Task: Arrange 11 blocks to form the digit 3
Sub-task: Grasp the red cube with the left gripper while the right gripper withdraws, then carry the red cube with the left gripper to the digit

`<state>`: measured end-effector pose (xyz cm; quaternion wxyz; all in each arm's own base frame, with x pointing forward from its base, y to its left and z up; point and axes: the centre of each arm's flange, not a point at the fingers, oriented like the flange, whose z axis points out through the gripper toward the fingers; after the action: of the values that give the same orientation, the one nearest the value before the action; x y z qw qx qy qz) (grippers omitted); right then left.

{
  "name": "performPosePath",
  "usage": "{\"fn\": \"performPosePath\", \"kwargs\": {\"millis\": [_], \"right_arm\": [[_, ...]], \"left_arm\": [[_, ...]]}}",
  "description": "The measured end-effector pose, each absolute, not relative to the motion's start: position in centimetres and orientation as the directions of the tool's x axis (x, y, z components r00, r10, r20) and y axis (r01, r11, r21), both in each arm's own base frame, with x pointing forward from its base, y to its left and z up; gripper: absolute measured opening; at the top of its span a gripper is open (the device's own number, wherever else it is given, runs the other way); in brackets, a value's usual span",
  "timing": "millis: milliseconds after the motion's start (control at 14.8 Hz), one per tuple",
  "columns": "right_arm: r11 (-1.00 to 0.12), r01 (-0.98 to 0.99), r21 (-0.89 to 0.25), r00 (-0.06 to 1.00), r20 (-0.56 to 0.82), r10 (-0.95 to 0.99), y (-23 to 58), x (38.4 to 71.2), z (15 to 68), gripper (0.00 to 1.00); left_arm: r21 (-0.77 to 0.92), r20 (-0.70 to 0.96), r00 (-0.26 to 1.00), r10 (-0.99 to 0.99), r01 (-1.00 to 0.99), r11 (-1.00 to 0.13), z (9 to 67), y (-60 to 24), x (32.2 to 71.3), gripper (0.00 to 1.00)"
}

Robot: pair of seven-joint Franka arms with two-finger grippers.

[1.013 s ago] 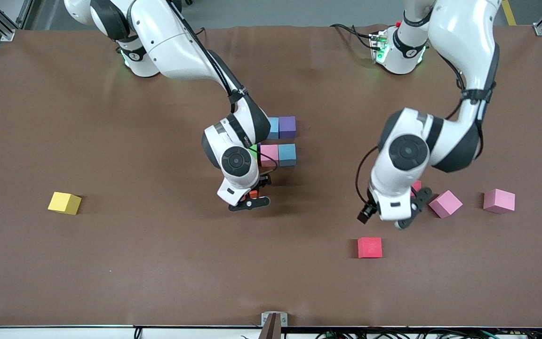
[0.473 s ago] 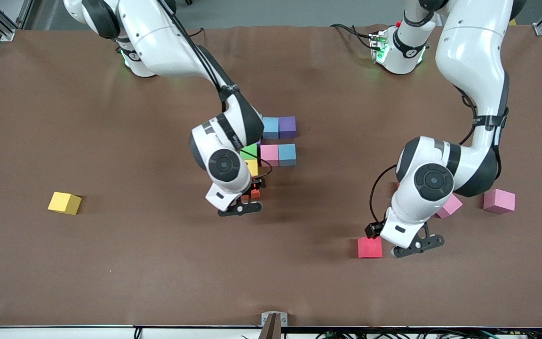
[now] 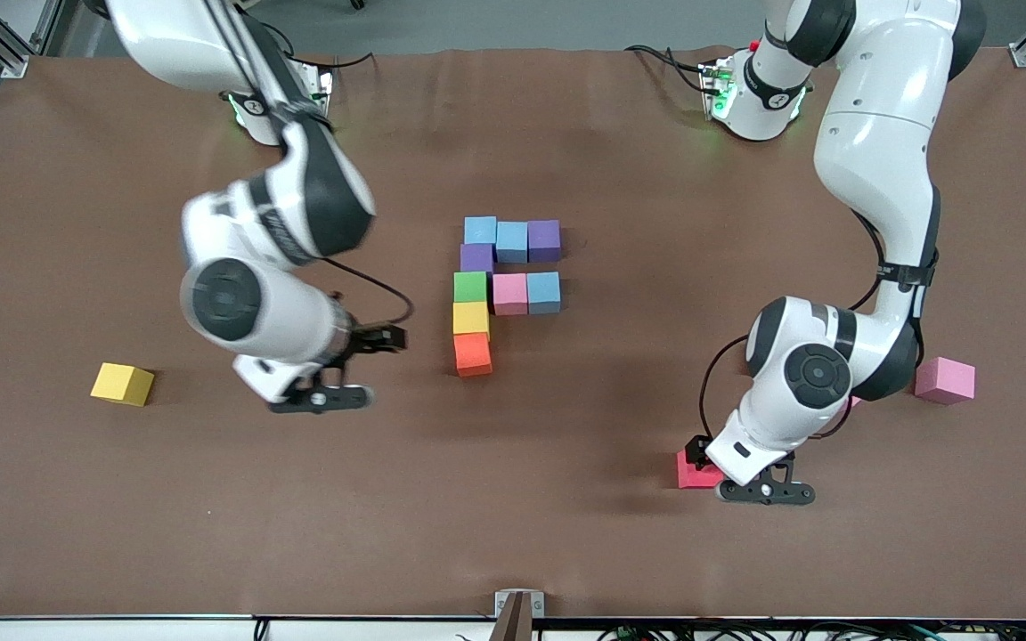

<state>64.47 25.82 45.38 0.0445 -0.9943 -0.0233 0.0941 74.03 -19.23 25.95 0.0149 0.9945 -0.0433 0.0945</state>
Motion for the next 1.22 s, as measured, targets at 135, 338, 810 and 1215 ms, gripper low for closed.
{"fn": "performPosePath", "kwargs": {"millis": [135, 338, 810, 1215], "right_arm": [[-0.994, 0.0, -0.105, 0.977, -0.211, 0.022, 20.5, 63.6, 49.0, 1.0], [-0.991, -0.045, -0.129, 0.972, -0.236, -0.013, 10.8, 62.3, 53.0, 1.0], [-0.995, -0.048, -0.089, 0.987, -0.154, -0.034, -3.0, 59.0, 59.1, 1.0], [-0.997, -0.025, -0.068, 0.996, -0.091, -0.019, -7.9, 55.6, 63.1, 1.0]], "left_arm": [[0.081, 0.179, 0.982, -0.06, -0.075, -0.994, 25.0, -18.5, 74.4, 0.95], [0.163, 0.165, 0.986, 0.0, -0.027, -0.986, 24.2, -18.9, 74.6, 0.96], [0.169, 0.182, 0.983, 0.013, -0.018, -0.985, 20.3, -19.0, 74.7, 0.94], [0.198, 0.173, 0.977, 0.124, 0.088, -0.976, 20.2, -19.3, 74.9, 0.61]]}}
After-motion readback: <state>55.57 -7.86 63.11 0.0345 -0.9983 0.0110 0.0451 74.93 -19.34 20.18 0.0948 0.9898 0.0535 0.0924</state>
